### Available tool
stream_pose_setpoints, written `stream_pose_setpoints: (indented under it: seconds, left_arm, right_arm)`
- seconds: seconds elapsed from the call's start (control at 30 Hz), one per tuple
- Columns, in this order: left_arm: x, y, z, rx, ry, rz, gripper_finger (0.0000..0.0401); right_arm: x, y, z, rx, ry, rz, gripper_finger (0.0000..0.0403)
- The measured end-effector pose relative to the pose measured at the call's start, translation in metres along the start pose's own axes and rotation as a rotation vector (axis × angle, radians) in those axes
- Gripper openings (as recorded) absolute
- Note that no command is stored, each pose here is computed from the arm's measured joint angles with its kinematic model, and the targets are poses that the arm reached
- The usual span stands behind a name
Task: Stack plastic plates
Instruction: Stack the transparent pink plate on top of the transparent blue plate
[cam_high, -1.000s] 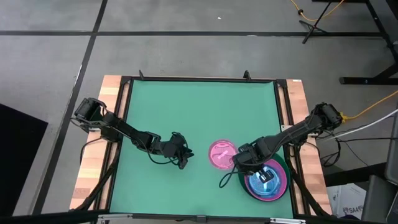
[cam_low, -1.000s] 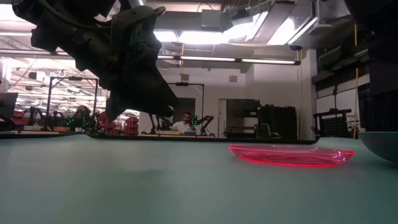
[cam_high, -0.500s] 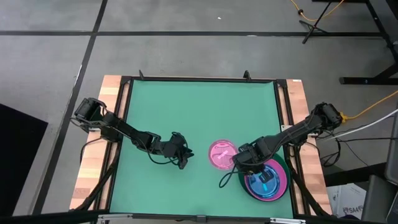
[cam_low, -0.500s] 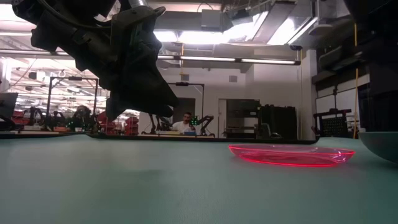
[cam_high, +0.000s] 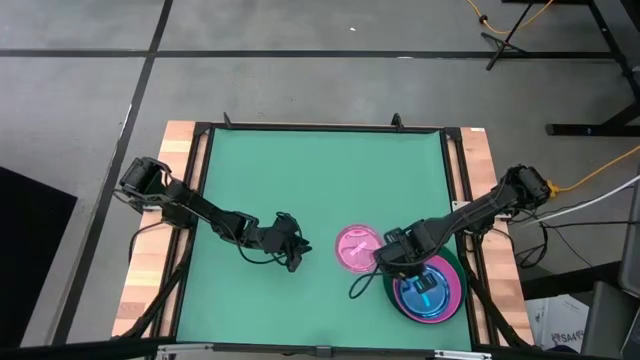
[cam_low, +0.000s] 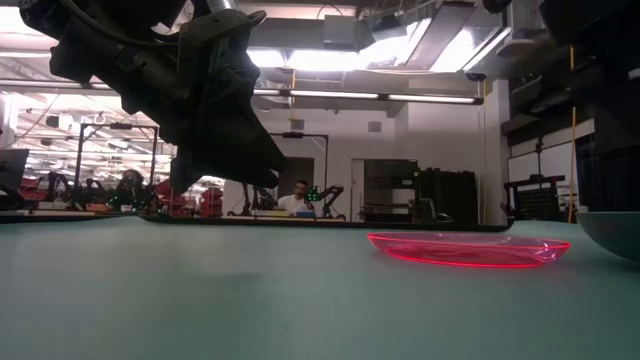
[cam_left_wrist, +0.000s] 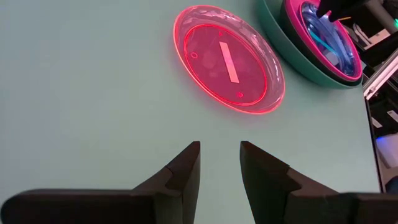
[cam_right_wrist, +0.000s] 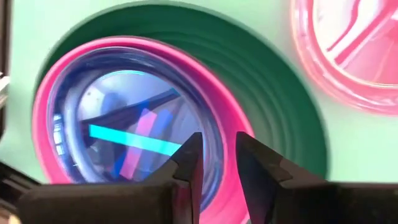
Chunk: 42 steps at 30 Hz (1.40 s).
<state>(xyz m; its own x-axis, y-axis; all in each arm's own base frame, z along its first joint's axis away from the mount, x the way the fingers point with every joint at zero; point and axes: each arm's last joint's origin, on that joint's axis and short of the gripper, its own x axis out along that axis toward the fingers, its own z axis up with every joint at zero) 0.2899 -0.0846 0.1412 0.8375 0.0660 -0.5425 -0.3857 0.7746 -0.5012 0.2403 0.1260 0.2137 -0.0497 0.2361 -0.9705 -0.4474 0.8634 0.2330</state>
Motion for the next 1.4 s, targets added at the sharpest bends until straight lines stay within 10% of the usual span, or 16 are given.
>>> stream_pose_setpoints:
  seconds: [0.7, 1.4]
  left_arm:
    - [0.000, 0.000, 0.000, 0.008, 0.000, 0.000, 0.0107]
    - [0.000, 0.000, 0.000, 0.008, 0.000, 0.000, 0.0107]
  right_arm:
    - [-0.006, -0.009, 0.031, -0.034, -0.323, -0.169, 0.0085]
    - [-0.034, -0.111, 0.013, 0.308, -0.400, -0.285, 0.0085]
